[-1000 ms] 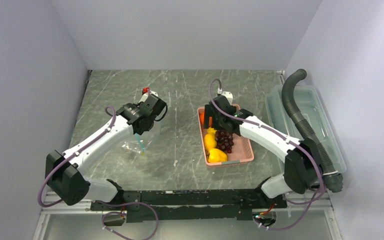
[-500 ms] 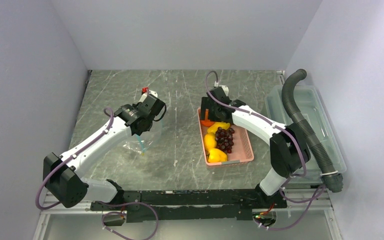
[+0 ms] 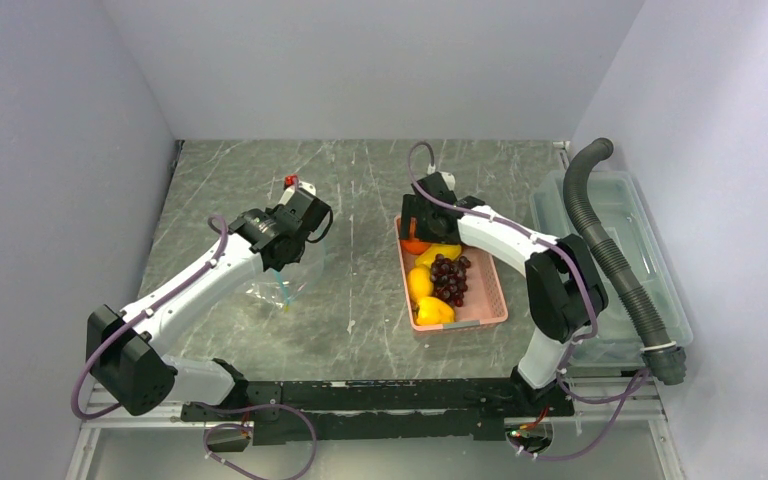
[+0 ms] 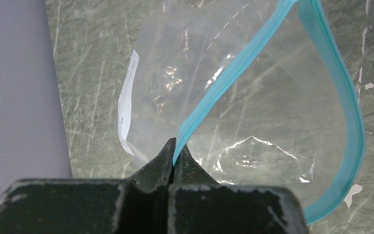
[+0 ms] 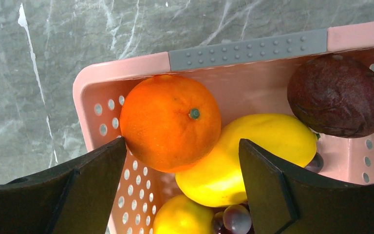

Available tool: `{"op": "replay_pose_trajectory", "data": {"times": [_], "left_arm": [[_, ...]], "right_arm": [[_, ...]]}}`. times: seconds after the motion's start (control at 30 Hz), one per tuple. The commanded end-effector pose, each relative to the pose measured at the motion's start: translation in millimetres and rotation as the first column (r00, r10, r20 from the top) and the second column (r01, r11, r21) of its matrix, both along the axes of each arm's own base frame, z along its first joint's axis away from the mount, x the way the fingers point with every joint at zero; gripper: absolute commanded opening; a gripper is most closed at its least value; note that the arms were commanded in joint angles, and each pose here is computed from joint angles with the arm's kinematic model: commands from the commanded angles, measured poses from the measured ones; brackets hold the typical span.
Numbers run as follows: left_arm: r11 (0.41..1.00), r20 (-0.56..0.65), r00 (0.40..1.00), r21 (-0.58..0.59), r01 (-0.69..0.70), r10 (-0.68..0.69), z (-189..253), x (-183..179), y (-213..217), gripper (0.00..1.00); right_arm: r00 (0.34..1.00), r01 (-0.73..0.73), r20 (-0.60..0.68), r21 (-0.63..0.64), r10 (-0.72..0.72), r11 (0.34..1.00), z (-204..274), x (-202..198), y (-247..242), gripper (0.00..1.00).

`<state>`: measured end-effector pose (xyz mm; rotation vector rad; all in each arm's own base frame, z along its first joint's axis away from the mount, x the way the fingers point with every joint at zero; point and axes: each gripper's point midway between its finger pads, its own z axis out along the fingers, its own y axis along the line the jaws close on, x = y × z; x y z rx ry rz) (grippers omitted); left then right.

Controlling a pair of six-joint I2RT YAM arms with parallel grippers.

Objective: Place the food in the zip-top bag and seal the zipper
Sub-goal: Pick up the fake fruit from the bin.

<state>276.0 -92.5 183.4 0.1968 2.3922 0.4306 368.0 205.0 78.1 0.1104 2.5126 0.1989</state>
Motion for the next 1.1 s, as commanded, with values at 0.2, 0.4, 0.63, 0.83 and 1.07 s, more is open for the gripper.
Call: {"op": "replay_pose_trajectory", "data": {"times": [0.2,0.4,0.63,0.83,1.07], "left_arm": [[1.0,0.029,1.0,-0.015,0.007,-0.006,5.8,1.0,-0.9,0.0],[1.0,0.025,1.0,-0.008,0.004,-0.004,4.4,1.3,-0.4,0.0],[1.0,0.021,1.0,0.0,0.0,0.0,3.0,1.5,0.6,0.0],[1.0,0.022,1.0,0.002,-0.001,0.001,3.5,1.6,0.8,0.0],[1.0,0.025,1.0,-0.002,-0.002,0.002,4.2,1.2,1.0,0.0]], "right_arm": [[0.999,-0.022,0.043,0.048,0.02,0.999,-0.2,18.4,8.9,0.89],[0.999,-0.039,0.023,0.07,0.037,0.997,-9.3,15.6,12.6,0.89],[0.999,-0.05,-0.001,0.073,0.05,0.996,-18.5,11.4,14.0,0.88],[0.999,-0.05,-0.013,0.073,0.051,0.996,-22.9,7.7,12.5,0.85],[0.999,-0.042,0.012,0.07,0.041,0.997,-10.8,5.2,7.4,0.69]]}}
